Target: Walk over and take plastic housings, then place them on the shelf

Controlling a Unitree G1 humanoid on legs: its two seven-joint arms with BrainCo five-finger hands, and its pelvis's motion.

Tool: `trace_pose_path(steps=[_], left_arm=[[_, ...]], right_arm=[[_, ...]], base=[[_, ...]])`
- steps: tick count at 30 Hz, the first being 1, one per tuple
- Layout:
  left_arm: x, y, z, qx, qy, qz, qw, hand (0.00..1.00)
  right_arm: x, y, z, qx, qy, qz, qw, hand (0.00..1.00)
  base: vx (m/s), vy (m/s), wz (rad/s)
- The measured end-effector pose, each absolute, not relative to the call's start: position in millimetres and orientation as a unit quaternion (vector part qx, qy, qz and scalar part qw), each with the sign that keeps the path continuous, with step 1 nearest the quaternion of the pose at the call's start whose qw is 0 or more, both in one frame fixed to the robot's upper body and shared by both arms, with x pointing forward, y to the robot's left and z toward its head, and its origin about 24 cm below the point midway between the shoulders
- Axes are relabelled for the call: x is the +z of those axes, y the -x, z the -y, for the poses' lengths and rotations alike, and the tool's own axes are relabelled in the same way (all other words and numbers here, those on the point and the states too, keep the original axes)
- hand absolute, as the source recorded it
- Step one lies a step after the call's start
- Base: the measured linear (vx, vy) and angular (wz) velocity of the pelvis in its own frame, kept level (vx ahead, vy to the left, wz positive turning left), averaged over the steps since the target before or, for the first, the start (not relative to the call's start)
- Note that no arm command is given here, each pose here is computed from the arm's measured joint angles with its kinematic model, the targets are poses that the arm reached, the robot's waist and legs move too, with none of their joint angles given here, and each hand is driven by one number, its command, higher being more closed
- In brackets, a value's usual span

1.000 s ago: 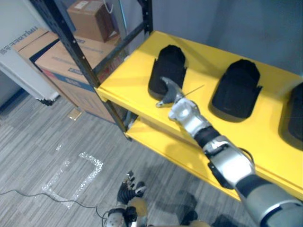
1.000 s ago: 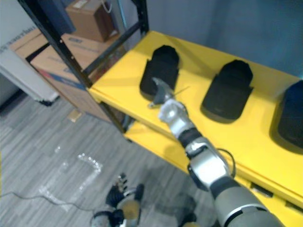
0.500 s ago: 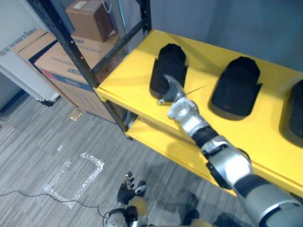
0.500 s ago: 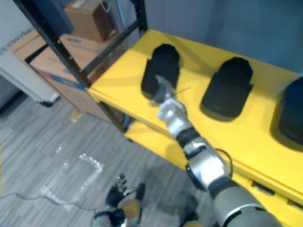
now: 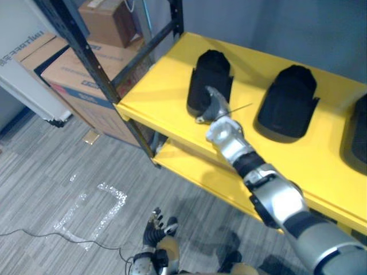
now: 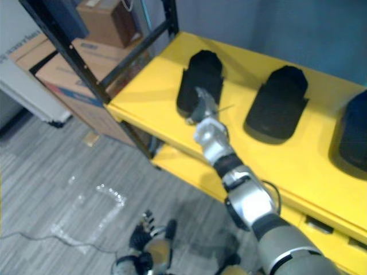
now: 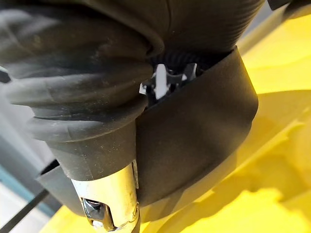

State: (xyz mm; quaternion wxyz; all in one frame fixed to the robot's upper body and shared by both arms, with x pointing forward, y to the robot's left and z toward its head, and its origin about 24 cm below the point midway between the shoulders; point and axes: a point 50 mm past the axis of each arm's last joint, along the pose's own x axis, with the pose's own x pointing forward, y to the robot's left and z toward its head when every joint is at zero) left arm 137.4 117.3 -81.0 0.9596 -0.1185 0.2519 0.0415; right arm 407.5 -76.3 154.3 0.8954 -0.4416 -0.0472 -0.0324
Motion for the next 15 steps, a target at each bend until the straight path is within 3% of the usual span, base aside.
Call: trace_pose_path(steps=[15], left_arm=[[-80.6, -137.8, -113.5, 0.037, 0.120, -0.252, 0.960, 0.00]], right_arm=[[154.8, -408.3, 81.3, -0.043, 0.428, 0.056, 0.901, 0.00]], base=[[0.00, -0.004, -0.01]])
